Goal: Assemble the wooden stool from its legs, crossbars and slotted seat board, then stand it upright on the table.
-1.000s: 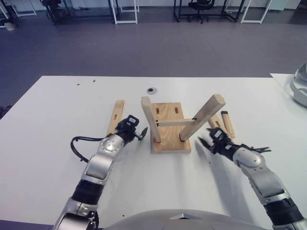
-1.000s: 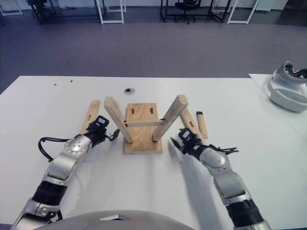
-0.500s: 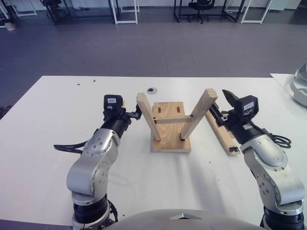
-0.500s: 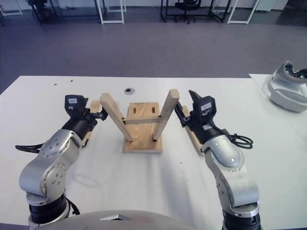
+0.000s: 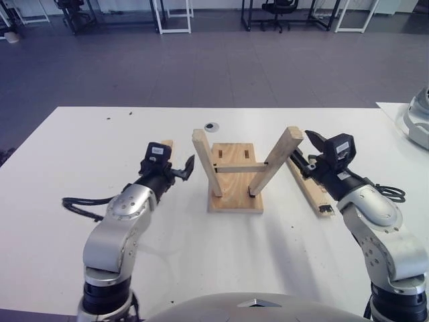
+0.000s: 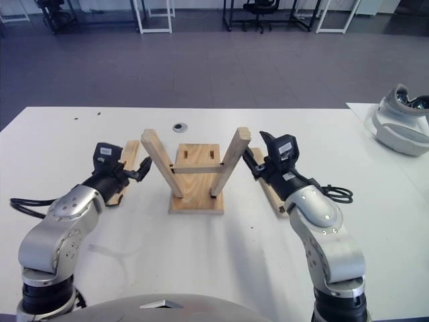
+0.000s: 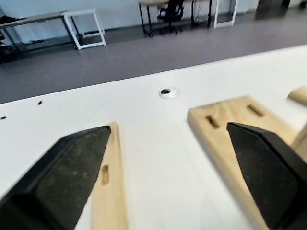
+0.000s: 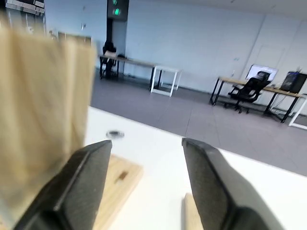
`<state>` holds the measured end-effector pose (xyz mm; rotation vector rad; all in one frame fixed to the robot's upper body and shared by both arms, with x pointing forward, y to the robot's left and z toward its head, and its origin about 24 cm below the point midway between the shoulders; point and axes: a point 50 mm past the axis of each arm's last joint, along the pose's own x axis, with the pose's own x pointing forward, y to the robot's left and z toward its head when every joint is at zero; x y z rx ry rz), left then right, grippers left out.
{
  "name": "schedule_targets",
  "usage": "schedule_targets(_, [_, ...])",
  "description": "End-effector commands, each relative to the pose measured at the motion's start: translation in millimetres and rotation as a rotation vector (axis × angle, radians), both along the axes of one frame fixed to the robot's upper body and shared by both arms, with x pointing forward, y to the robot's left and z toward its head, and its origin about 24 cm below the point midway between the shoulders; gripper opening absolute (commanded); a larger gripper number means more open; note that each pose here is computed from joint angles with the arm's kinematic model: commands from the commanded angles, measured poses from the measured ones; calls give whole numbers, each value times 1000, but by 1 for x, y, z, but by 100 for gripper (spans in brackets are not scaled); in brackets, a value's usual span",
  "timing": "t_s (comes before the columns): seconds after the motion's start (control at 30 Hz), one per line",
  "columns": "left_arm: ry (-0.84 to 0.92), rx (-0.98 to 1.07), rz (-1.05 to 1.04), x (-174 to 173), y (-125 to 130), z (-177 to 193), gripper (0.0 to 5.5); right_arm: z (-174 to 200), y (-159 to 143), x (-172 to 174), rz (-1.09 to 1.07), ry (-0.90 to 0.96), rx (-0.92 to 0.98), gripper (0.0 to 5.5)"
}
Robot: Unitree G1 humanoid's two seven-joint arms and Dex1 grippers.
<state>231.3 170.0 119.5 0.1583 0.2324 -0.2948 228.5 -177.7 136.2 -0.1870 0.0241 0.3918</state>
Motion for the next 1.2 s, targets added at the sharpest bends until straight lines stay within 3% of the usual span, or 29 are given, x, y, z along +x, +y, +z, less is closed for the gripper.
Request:
schedule_targets(0.03, [50, 97, -173, -1, 11, -17, 447, -27, -2, 26, 89, 38, -125, 274])
schedule_targets(0.23, [258, 260, -551, -31, 31, -39, 447, -24, 5, 38, 356, -60, -47, 274])
schedule_targets(0.37, [349, 282, -743, -53, 29, -39, 447, -29, 27, -4, 777, 60, -58, 274])
schedule_targets(0.47, [410, 313, -790, -62, 30, -45, 447, -26, 42, -26, 909, 111, 73, 274])
schedule_targets(0.53, [409, 343, -768, -58, 33, -47, 447, -21, 42, -21, 881, 91, 95, 274])
schedule_targets(0.67, [403, 413, -757, -48, 34, -56, 447, -50, 7, 60, 410, 75, -276, 274])
schedule_targets(0.77, [391, 414, -781, -46, 25, -61, 447, -67, -7, 101, 207, 105, -358, 274])
schedule_targets(0.97, [357, 373, -783, -39, 12, -64, 447, -84, 18, 138, 137, 128, -387, 274])
schedule_targets(1.1, [369, 374, -820, -38, 5, -66, 447, -105, 15, 137, 157, 235, -572, 274])
schedule_targets(1.2, [379, 388, -821, -38, 4, -69, 447, -114, 5, 130, 217, 321, -576, 274])
